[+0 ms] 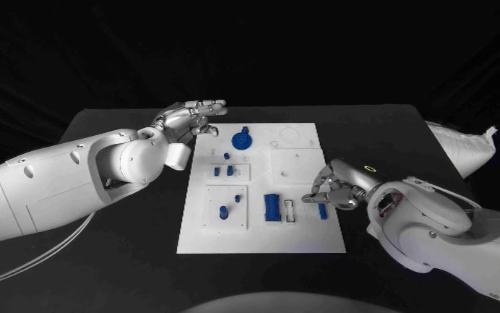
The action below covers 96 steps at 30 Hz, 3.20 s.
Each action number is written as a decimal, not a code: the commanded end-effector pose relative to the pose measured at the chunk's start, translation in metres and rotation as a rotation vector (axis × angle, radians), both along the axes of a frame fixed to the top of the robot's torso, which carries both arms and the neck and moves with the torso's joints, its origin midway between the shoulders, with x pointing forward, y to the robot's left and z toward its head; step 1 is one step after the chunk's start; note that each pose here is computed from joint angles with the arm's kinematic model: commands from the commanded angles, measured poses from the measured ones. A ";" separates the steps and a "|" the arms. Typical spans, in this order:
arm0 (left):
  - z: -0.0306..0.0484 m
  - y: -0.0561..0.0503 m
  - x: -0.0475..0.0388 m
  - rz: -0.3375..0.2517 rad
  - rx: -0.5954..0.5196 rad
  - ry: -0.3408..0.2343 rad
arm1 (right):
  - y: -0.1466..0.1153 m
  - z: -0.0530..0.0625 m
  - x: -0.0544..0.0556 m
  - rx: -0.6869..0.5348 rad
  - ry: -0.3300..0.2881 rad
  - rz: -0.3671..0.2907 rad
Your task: Assemble the parts on the task board
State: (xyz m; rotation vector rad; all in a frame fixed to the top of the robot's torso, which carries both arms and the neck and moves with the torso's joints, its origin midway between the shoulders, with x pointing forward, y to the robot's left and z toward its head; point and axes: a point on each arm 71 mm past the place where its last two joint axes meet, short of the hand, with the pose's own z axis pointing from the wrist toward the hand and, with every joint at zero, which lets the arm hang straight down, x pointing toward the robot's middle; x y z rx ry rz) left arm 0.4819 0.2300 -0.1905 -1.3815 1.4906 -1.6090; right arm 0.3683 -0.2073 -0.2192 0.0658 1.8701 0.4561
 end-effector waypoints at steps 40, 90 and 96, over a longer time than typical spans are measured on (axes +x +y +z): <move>0.0011 -0.004 -0.0010 -0.023 -0.012 -0.007 | -0.008 -0.038 0.005 -0.271 0.038 0.083; 0.0015 -0.003 -0.0027 -0.028 -0.011 -0.002 | 0.021 -0.037 -0.006 0.121 0.194 -0.063; 0.0015 -0.003 -0.0027 -0.030 -0.012 -0.002 | 0.029 -0.041 -0.005 0.130 0.233 -0.053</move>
